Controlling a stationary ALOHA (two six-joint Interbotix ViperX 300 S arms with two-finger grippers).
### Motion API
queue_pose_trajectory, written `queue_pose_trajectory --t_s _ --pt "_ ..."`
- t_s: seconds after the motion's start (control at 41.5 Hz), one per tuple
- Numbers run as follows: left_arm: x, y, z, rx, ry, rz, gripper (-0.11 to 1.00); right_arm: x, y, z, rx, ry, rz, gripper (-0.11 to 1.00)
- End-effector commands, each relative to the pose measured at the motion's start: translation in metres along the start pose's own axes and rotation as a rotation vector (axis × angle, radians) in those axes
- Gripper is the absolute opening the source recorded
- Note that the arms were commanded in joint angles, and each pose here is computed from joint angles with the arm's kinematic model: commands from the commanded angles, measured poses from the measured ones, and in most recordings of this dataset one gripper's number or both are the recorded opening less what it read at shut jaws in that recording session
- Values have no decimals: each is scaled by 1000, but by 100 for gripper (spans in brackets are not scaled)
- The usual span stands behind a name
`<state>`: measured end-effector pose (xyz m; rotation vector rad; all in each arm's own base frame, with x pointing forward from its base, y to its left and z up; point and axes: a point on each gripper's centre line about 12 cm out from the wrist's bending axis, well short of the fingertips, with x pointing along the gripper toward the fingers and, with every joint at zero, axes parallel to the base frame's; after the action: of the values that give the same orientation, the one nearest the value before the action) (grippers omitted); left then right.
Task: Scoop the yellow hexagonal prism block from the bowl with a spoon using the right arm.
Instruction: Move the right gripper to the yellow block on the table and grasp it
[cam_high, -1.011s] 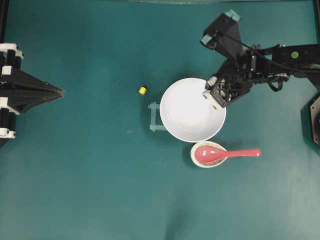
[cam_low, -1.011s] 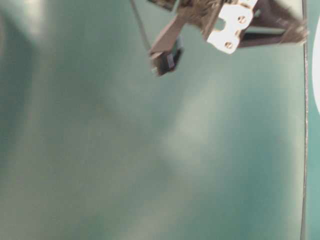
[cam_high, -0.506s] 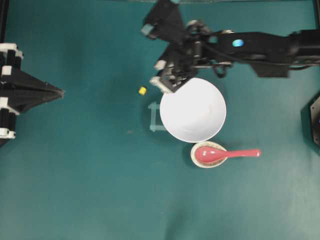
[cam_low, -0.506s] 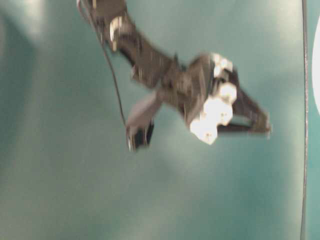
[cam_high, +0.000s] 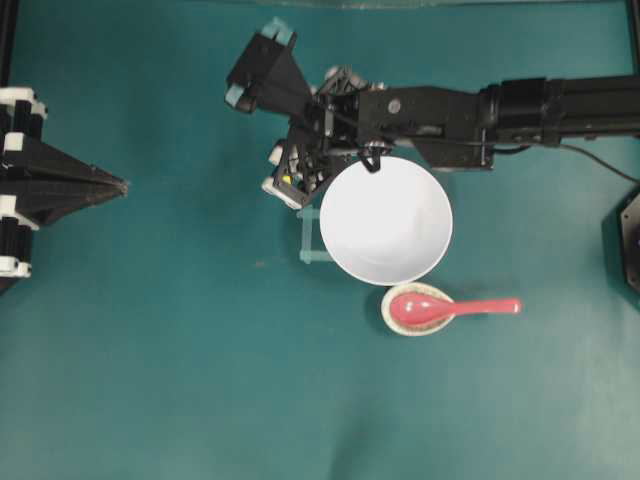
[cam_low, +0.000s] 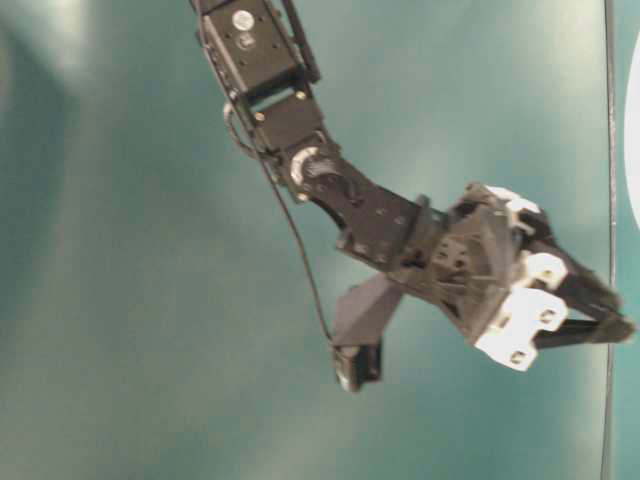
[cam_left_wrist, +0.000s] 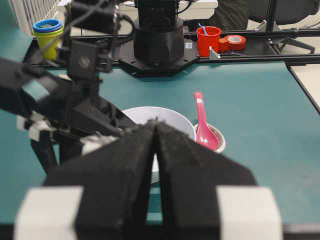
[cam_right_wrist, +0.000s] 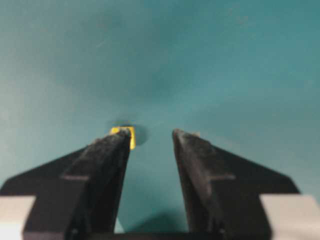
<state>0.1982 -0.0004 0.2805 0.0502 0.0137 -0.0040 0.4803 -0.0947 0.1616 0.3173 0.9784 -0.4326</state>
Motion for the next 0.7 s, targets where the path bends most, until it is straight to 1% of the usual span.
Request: queue_pose_trajectory --t_s 0.0,0.313,0.409,0.602,0.674 --pt "2 0 6 5 -17 0 0 -11 10 10 3 -45 33 46" --pt "2 1 7 5 -26 2 0 6 19 -1 18 -7 53 48" --pt "2 0 7 5 -28 0 0 13 20 -5 7 11 53 48" --pt "2 1 7 5 -28 2 0 21 23 -5 6 2 75 48" --pt "2 1 7 5 -28 2 0 23 23 -6 5 4 73 48"
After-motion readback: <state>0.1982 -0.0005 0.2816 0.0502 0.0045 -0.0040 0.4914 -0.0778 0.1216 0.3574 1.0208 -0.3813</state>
